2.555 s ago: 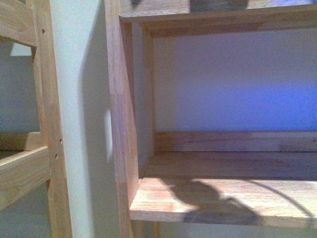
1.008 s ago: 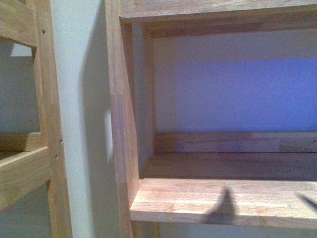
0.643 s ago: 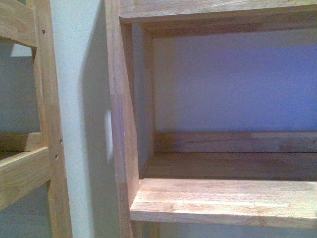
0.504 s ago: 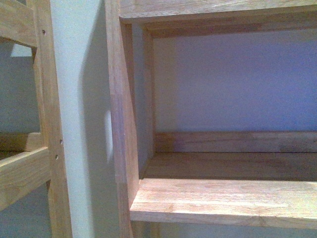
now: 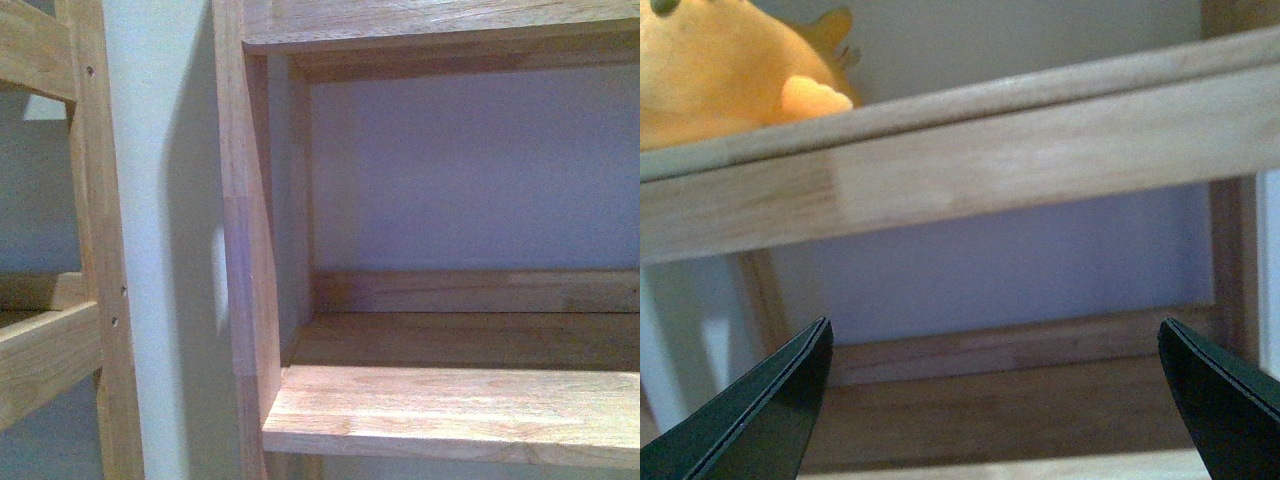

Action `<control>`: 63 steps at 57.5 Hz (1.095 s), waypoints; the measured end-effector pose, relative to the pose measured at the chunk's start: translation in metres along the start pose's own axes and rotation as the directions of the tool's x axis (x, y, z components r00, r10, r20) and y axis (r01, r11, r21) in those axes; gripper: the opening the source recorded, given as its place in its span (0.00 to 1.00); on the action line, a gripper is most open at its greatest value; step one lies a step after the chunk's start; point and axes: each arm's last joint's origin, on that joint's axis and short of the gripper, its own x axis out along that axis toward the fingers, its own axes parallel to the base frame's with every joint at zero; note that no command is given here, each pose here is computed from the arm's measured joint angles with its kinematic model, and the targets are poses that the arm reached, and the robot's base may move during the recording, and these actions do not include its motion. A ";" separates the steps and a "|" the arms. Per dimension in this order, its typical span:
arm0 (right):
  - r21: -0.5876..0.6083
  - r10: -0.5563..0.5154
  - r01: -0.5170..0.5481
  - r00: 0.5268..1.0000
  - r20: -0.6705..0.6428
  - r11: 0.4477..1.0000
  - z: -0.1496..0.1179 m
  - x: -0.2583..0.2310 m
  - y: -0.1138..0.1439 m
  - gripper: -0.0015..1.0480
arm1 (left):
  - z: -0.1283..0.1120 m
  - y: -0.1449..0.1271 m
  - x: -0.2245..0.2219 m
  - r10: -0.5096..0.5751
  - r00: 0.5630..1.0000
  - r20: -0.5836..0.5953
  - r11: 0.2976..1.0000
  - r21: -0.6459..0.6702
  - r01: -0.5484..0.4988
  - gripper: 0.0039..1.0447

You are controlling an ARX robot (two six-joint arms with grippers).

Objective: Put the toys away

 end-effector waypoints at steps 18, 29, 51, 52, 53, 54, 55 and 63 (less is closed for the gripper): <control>0.021 -0.008 0.012 0.990 -0.143 1.000 -0.047 0.001 0.004 0.94 | 0.000 0.000 0.000 0.000 1.000 0.000 1.000 0.000 0.000 0.94; 0.019 -0.005 0.008 0.990 -0.138 1.000 -0.047 0.001 0.004 0.94 | 0.000 0.000 0.000 0.000 1.000 0.000 1.000 0.000 0.000 0.94; -0.140 0.046 -0.104 0.928 -0.369 0.985 -0.081 -0.018 -0.010 0.45 | 0.000 0.000 0.000 0.000 1.000 0.000 1.000 0.000 0.000 0.94; -0.141 0.047 -0.105 0.929 -0.367 0.984 -0.082 -0.018 -0.010 0.43 | 0.000 0.000 0.000 0.000 1.000 0.000 1.000 0.000 0.000 0.94; -0.143 0.047 -0.106 0.929 -0.368 0.984 -0.084 -0.019 -0.011 0.40 | 0.000 0.000 0.000 0.000 1.000 0.000 1.000 0.000 0.000 0.94; -0.146 0.047 -0.107 0.929 -0.367 0.983 -0.085 -0.020 -0.011 0.36 | 0.000 0.000 0.000 0.000 1.000 0.000 1.000 0.000 0.000 0.94; -0.147 0.047 -0.107 0.929 -0.368 0.983 -0.086 -0.021 -0.011 0.35 | 0.000 0.000 0.000 0.000 1.000 0.000 1.000 0.000 0.000 0.94; -0.150 0.045 -0.108 0.927 -0.372 0.983 -0.098 -0.028 -0.014 0.14 | 0.000 0.000 0.000 0.000 1.000 0.000 1.000 0.000 0.000 0.94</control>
